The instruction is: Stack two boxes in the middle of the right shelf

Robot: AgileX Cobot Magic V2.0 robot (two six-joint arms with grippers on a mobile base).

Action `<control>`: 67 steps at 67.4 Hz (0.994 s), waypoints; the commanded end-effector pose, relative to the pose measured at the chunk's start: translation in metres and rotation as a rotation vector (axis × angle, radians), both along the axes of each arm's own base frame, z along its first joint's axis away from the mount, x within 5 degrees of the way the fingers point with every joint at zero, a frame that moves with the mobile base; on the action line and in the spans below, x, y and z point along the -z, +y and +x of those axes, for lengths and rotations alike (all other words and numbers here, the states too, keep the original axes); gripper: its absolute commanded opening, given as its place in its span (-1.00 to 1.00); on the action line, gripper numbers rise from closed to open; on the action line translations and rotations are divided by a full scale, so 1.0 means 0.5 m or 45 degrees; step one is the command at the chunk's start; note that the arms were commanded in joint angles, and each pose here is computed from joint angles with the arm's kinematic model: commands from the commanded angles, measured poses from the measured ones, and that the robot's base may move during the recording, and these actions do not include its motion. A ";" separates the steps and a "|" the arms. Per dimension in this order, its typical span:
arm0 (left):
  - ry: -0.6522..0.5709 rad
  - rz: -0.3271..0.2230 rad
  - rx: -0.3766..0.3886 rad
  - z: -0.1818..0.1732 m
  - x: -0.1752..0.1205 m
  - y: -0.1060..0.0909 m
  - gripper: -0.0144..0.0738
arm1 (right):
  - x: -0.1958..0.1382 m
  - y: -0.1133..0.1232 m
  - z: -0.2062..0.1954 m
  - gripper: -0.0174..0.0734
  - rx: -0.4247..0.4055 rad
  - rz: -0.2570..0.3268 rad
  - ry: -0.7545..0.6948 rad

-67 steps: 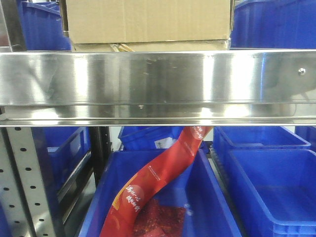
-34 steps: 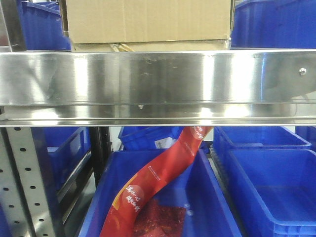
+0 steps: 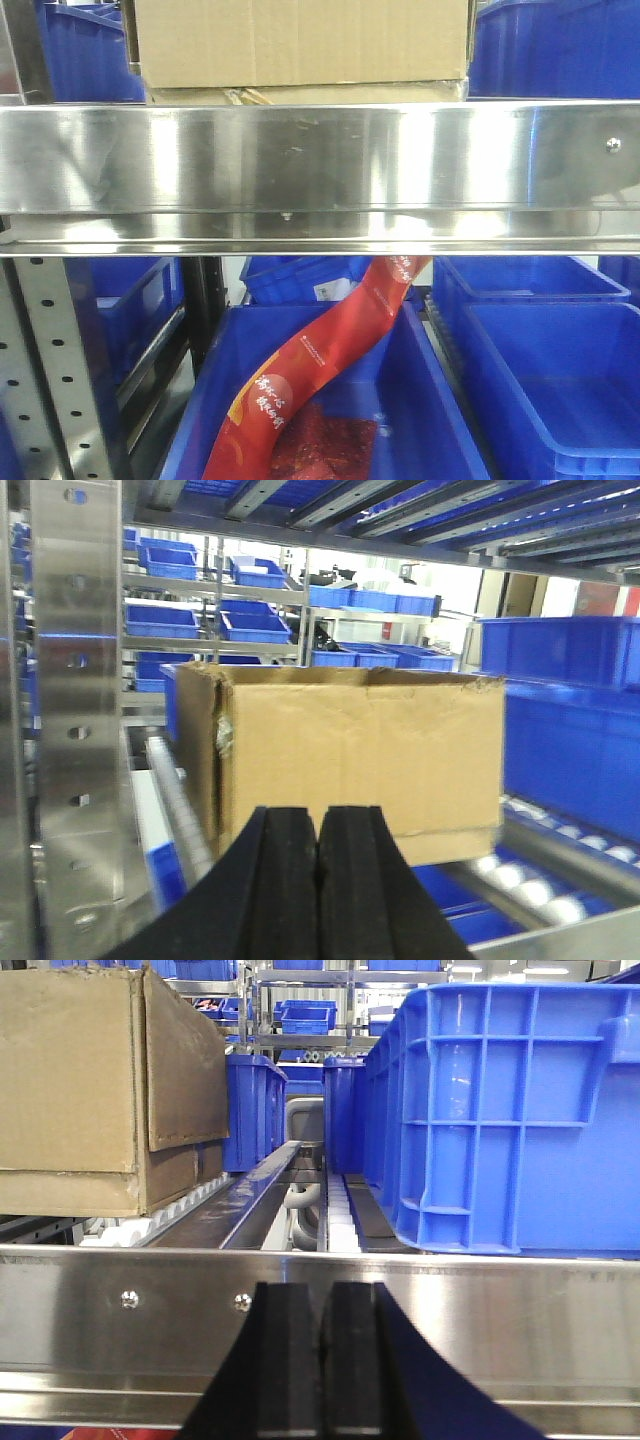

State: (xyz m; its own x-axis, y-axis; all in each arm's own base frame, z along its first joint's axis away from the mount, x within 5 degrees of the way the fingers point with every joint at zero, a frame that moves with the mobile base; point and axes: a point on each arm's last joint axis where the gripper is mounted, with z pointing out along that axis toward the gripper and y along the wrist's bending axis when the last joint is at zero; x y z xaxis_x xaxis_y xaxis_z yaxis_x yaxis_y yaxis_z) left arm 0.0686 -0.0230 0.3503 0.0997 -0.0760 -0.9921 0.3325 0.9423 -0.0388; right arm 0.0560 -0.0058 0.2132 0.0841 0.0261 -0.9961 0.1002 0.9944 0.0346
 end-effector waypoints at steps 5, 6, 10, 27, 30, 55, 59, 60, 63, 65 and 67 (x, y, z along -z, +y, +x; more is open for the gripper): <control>0.026 0.078 -0.111 -0.009 0.087 0.014 -0.90 | -0.001 0.000 -0.001 -0.99 0.005 -0.005 -0.017; 0.019 0.082 -0.133 -0.013 0.095 0.017 -0.90 | -0.001 0.000 -0.001 -0.99 0.005 -0.005 -0.017; 0.035 0.089 -0.191 -0.018 0.138 0.023 -0.90 | -0.001 0.000 -0.001 -0.99 0.005 -0.005 -0.017; -0.067 0.029 -0.352 -0.029 0.248 0.039 -0.90 | -0.001 0.000 -0.001 -0.99 0.005 -0.005 -0.017; -0.076 0.021 -0.362 -0.027 0.258 0.040 -0.90 | -0.001 0.000 -0.001 -0.99 0.005 -0.005 -0.017; -0.048 -0.002 -0.360 -0.027 0.262 0.040 -0.90 | -0.001 0.000 -0.001 -0.99 0.005 -0.005 -0.017; -0.048 -0.002 -0.360 -0.027 0.262 0.040 -0.90 | -0.001 0.000 -0.001 -0.99 0.005 -0.005 -0.017; -0.048 -0.002 -0.360 -0.027 0.262 0.040 -0.90 | -0.001 0.000 -0.001 -0.99 0.005 -0.005 -0.017; -0.048 -0.002 -0.360 -0.027 0.262 0.040 -0.90 | -0.001 0.000 -0.001 -0.99 0.005 -0.005 -0.017; -0.048 -0.002 -0.360 -0.027 0.262 0.040 -0.90 | -0.001 0.000 -0.001 -0.99 0.005 -0.005 -0.017; -0.048 -0.002 -0.360 -0.027 0.262 0.040 -0.90 | -0.001 0.000 -0.001 -0.99 0.005 -0.005 -0.017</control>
State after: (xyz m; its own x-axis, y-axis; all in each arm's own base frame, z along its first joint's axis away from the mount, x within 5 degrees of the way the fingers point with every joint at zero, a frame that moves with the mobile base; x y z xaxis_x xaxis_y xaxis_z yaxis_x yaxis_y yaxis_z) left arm 0.0560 -0.0033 0.2172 0.1333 -0.0455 -0.9900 0.0633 0.9973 -0.0373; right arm 0.0560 -0.0058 0.2129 0.0803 0.0265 -0.9964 0.1002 0.9944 0.0346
